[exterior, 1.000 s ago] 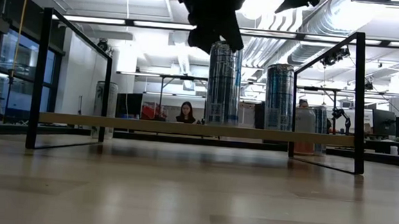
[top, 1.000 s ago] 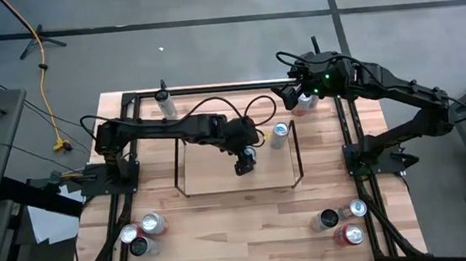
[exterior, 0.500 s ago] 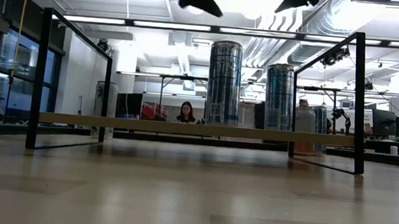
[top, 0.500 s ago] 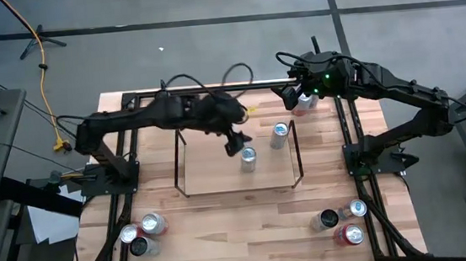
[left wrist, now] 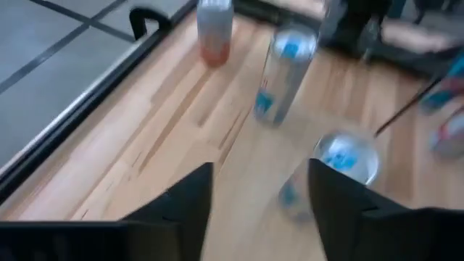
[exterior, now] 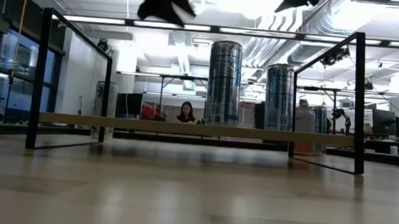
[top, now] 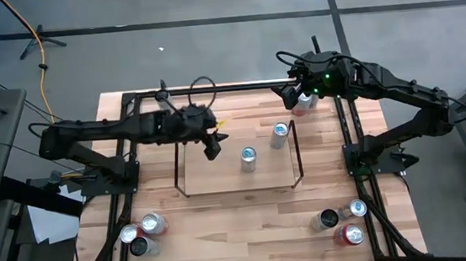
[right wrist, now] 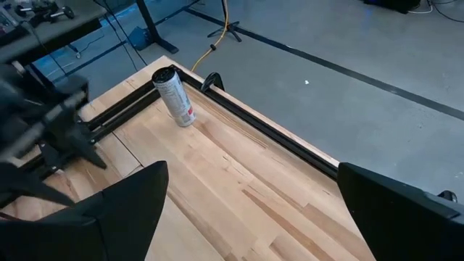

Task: Place canned beverage on shelf
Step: Put the blue soda can aligned with the other blue soda can on the shelf

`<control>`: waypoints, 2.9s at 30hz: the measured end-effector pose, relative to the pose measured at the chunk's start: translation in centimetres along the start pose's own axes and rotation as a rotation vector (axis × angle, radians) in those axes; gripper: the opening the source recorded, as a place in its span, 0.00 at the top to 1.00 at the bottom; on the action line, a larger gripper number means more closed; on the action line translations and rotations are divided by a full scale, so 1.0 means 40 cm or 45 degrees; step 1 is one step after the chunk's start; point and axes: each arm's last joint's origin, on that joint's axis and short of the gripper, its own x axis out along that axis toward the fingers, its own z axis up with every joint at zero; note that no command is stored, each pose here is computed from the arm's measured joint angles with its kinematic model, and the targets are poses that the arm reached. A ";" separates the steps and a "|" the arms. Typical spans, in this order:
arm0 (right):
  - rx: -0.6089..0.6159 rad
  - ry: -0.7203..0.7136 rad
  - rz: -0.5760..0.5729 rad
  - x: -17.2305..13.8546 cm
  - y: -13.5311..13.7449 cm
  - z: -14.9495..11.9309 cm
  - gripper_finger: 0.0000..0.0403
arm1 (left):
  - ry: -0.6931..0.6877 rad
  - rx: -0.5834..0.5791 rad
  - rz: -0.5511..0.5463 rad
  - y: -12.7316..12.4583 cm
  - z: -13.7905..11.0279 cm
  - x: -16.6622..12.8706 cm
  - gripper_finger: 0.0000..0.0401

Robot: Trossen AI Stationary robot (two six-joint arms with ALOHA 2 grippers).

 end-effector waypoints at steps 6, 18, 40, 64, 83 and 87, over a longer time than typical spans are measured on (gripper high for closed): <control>0.000 0.000 0.001 0.000 0.000 0.000 0.04 | 0.155 0.193 -0.106 -0.003 -0.078 0.057 0.96; -0.017 0.001 0.002 0.000 0.000 0.000 0.04 | 0.194 0.347 -0.315 -0.103 -0.159 0.215 1.00; 0.010 0.002 0.005 0.000 0.000 0.000 0.04 | -0.123 0.280 -0.229 -0.157 -0.152 0.304 1.00; 0.009 0.001 0.005 0.000 0.000 0.000 0.04 | -0.163 0.272 -0.226 -0.199 -0.112 0.408 1.00; 0.000 0.002 0.005 0.000 0.000 0.000 0.04 | -0.165 0.339 -0.205 -0.177 -0.080 0.368 1.00; 0.000 0.003 0.008 0.000 0.000 0.000 0.04 | -0.157 0.353 -0.176 -0.149 -0.077 0.382 1.00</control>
